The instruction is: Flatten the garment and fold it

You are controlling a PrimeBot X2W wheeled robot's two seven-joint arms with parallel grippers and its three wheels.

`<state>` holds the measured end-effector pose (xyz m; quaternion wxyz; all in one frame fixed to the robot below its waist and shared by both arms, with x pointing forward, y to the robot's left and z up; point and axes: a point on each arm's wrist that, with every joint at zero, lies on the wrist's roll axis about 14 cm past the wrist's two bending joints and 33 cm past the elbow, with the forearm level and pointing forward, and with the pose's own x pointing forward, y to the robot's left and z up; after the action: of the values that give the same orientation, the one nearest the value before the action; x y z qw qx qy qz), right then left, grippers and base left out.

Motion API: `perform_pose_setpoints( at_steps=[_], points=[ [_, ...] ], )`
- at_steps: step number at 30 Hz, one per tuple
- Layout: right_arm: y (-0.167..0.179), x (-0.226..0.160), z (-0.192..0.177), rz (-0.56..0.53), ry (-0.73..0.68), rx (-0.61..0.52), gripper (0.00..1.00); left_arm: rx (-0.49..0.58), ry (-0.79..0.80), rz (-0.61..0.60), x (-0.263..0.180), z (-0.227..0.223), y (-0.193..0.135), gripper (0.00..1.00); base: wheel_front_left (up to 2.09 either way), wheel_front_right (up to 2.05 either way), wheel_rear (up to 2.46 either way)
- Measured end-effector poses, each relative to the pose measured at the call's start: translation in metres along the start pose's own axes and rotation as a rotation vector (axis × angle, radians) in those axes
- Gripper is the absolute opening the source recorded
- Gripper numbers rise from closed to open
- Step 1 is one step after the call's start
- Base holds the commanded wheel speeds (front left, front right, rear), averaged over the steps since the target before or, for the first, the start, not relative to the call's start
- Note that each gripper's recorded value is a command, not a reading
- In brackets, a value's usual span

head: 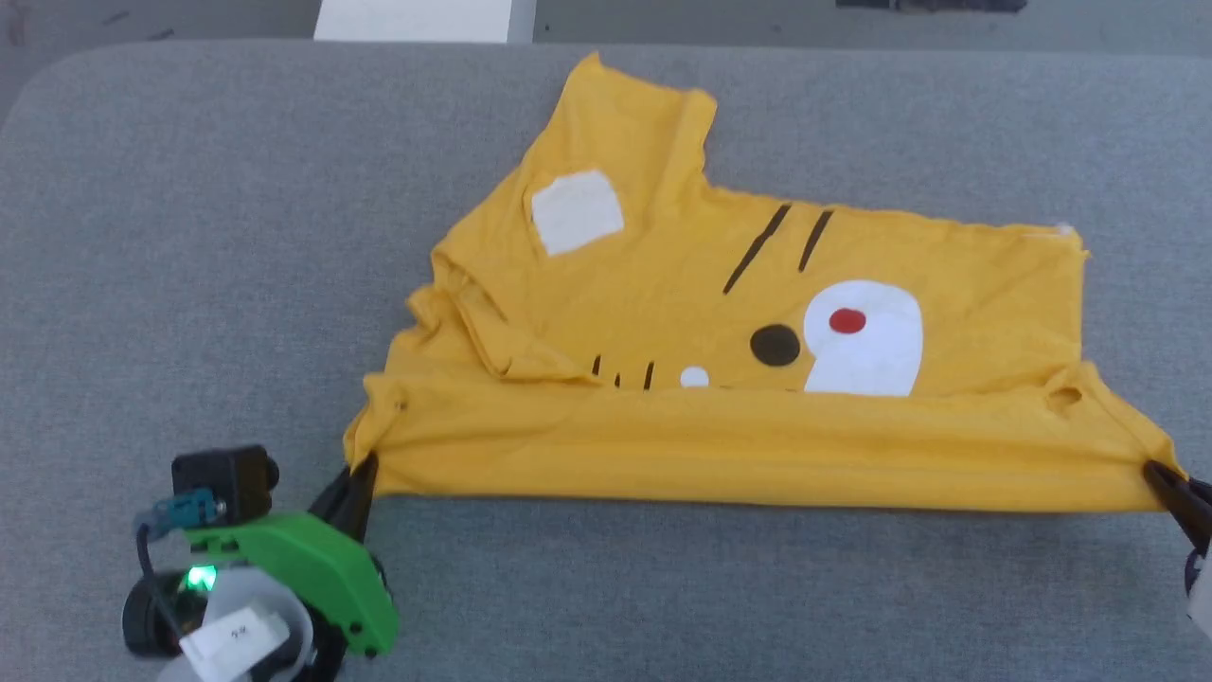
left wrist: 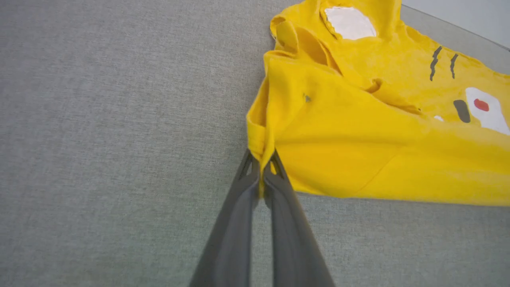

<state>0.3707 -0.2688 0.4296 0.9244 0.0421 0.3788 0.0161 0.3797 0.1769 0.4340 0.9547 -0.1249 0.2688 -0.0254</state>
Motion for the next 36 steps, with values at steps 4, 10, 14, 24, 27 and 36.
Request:
perform_pose_setpoints(
  at_steps=[4,10,14,24,27,36],
  points=[
    [0.001,-0.019,-0.002,0.003,0.004,0.001,0.00,-0.012,0.075,-0.005,-0.027,-0.016,-0.001,0.00,0.00,0.00,0.00],
    [-0.002,-0.045,-0.066,-0.024,0.185,0.065,0.00,-0.117,0.258,0.018,-0.070,-0.074,-0.002,0.00,0.00,0.00,0.00],
    [0.001,-0.043,-0.079,-0.028,0.190,0.092,0.00,-0.203,0.276,0.025,-0.072,-0.092,-0.009,0.00,0.00,0.00,0.00],
    [0.007,-0.033,-0.070,-0.019,0.082,0.100,1.00,-0.244,0.215,0.049,-0.055,-0.096,-0.001,1.00,0.00,0.00,0.00],
    [0.004,-0.036,-0.052,-0.025,0.003,0.084,1.00,-0.257,0.134,0.067,-0.052,-0.076,0.008,1.00,0.00,0.00,0.00],
    [0.009,-0.033,0.019,-0.048,-0.288,0.036,1.00,-0.003,-0.399,0.043,-0.038,0.101,0.018,1.00,0.00,0.00,0.00]
  ],
)
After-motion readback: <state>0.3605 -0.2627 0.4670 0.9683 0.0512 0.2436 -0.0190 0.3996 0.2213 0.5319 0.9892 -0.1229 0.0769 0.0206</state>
